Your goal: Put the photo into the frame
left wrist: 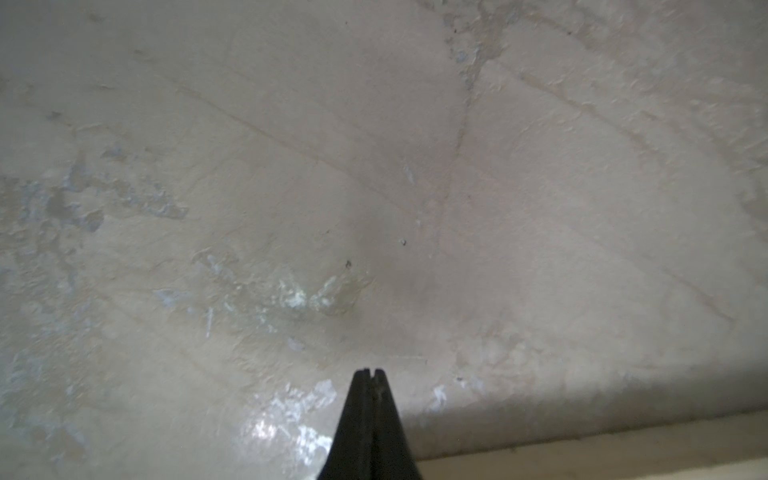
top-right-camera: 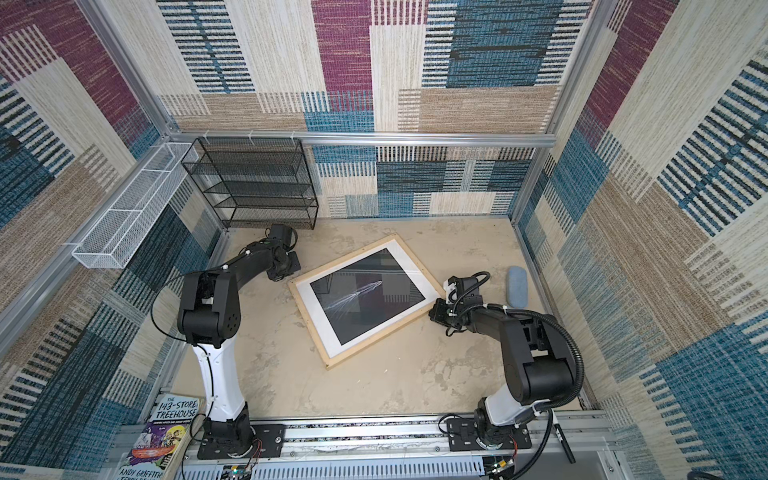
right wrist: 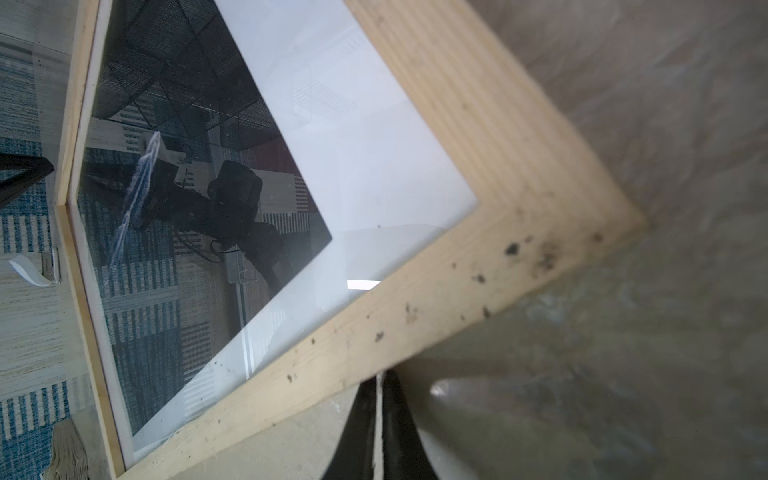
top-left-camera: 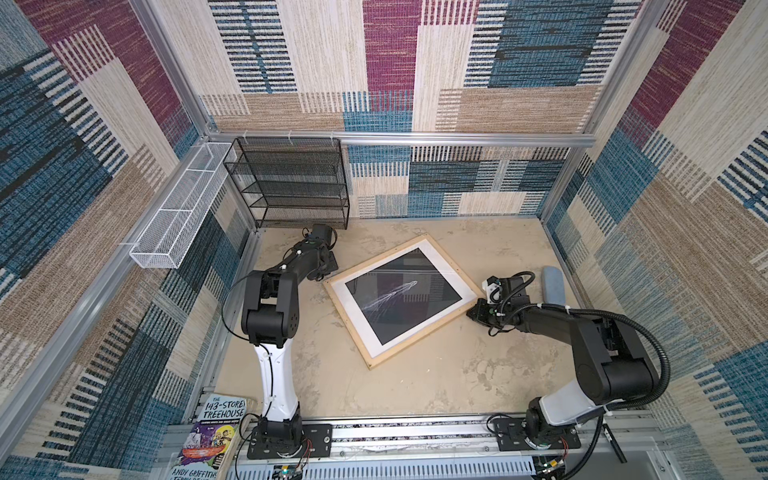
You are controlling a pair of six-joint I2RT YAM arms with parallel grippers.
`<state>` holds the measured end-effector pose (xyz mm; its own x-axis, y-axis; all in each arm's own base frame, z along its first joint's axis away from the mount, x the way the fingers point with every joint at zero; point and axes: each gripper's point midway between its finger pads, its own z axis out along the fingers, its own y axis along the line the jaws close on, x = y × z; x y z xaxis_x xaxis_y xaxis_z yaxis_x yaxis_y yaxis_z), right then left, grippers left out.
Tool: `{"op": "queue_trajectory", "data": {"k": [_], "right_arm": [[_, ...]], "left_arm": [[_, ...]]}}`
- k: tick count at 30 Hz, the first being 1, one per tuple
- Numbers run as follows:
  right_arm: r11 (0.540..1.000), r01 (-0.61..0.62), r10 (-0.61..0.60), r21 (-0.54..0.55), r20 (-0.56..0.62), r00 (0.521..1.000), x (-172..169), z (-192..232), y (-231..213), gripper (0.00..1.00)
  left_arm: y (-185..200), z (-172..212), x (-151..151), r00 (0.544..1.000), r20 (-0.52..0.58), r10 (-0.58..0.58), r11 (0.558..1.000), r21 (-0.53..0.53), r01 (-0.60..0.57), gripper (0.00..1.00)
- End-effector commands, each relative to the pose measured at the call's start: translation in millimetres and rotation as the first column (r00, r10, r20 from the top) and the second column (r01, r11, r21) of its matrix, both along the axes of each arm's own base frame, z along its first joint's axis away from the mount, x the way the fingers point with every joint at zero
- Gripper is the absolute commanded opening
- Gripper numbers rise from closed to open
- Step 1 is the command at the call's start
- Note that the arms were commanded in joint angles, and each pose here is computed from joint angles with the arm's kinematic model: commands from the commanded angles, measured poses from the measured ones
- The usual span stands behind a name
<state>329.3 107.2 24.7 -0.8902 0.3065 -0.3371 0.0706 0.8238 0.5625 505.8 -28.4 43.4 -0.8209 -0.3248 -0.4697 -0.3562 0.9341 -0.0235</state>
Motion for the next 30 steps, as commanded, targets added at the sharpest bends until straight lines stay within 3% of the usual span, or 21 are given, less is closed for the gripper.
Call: {"op": "queue_trajectory", "data": {"k": [1, 8, 16, 30], "right_arm": [[1.0, 0.018, -0.018, -0.001, 0.031, 0.999, 9.1, 3.7, -0.3, 0.1], [1.0, 0.022, -0.022, -0.014, 0.047, 0.999, 17.8, 8.2, -1.8, 0.1], [0.998, 0.03, -0.026, -0.048, 0.064, 0.998, 28.1, 12.3, -6.0, 0.1], [0.999, 0.028, -0.025, -0.042, 0.076, 0.997, 55.1, 10.3, -5.4, 0.09]], "left_arm": [[-4.2, -6.3, -6.8, 0.997, -0.062, -0.047, 0.999, 0.005, 0.047, 0.0], [-14.3, -12.0, -26.8, 0.993, -0.1, -0.064, 0.998, -0.034, 0.061, 0.0], [-27.9, -19.8, -71.8, 0.983, -0.158, -0.092, 0.996, -0.032, 0.088, 0.0], [-51.3, -34.0, -197.5, 0.965, -0.229, -0.13, 0.989, -0.093, 0.111, 0.0]]}}
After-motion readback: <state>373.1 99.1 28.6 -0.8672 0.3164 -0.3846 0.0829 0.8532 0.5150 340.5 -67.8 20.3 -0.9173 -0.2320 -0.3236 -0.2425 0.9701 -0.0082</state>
